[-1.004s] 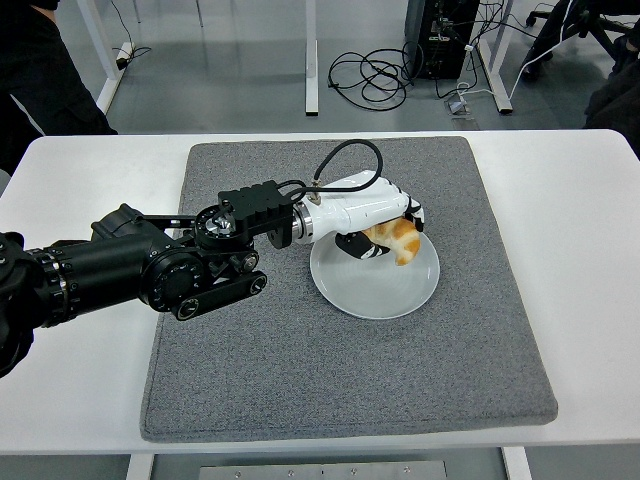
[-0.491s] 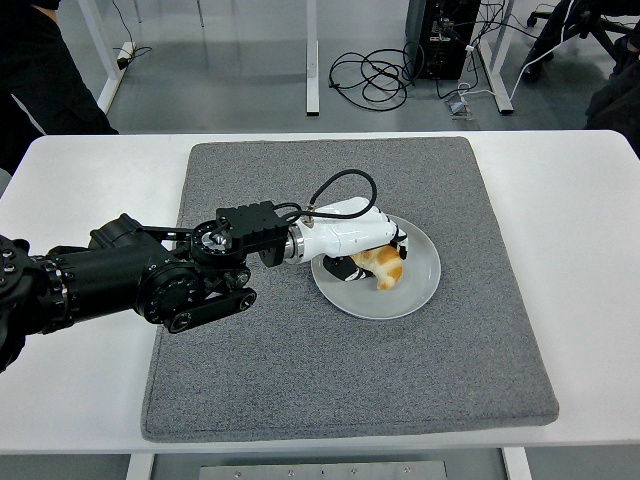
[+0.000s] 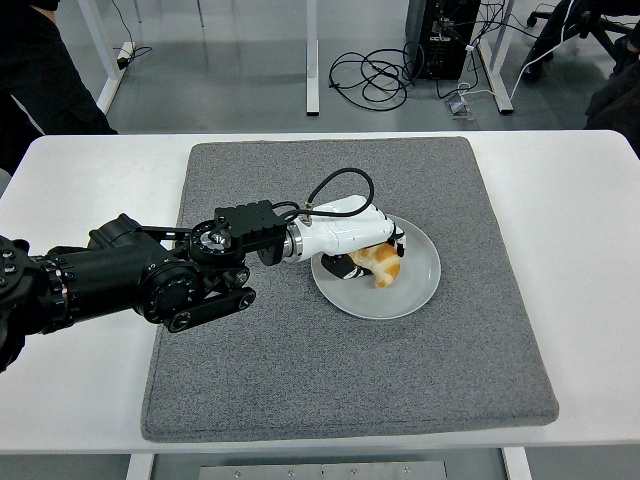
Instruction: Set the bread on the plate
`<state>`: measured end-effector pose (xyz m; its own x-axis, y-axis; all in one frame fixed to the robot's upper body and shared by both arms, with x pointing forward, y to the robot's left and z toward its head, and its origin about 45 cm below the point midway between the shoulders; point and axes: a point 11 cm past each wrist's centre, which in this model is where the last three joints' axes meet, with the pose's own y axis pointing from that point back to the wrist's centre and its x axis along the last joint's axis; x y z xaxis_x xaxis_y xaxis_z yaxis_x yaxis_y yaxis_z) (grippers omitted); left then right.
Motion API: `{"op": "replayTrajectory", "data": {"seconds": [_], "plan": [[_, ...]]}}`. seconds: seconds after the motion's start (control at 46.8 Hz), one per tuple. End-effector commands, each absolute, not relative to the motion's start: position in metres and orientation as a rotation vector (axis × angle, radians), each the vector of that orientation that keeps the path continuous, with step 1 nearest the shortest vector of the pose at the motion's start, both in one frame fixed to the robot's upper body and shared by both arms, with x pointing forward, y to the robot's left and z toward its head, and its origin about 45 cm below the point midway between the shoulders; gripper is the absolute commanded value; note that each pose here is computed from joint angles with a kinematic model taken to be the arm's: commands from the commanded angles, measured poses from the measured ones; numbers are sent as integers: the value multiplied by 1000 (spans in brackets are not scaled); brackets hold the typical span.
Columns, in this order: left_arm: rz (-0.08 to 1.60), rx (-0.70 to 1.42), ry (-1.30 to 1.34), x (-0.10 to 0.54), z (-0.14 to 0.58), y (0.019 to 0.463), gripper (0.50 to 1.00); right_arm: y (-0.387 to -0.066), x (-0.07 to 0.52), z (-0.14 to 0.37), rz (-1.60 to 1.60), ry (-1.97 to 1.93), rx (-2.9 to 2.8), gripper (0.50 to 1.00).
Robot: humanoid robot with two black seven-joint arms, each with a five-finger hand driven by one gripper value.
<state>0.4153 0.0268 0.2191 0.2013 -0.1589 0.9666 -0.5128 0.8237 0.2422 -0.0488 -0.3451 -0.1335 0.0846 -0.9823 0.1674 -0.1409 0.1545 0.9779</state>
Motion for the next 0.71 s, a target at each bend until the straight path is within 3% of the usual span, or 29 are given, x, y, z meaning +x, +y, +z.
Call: {"op": "replayTrajectory", "data": {"seconds": [0.0, 0.064, 0.107, 0.363, 0.684], "plan": [[268, 594, -1366, 415, 219, 27, 547, -345, -49, -134, -954, -1306, 1228, 1000], [265, 591, -1364, 414, 219, 26, 700, -345, -49, -133, -952, -1307, 1227, 1000], [266, 591, -1362, 415, 219, 26, 769, -345, -49, -134, -954, -1306, 1228, 1000], [253, 583, -1352, 410, 217, 24, 957, -345, -49, -133, -952, -1307, 1227, 1000], [232, 539, -1375, 406, 234, 10, 972, -345, -49, -133, -952, -1307, 1227, 1000]]}}
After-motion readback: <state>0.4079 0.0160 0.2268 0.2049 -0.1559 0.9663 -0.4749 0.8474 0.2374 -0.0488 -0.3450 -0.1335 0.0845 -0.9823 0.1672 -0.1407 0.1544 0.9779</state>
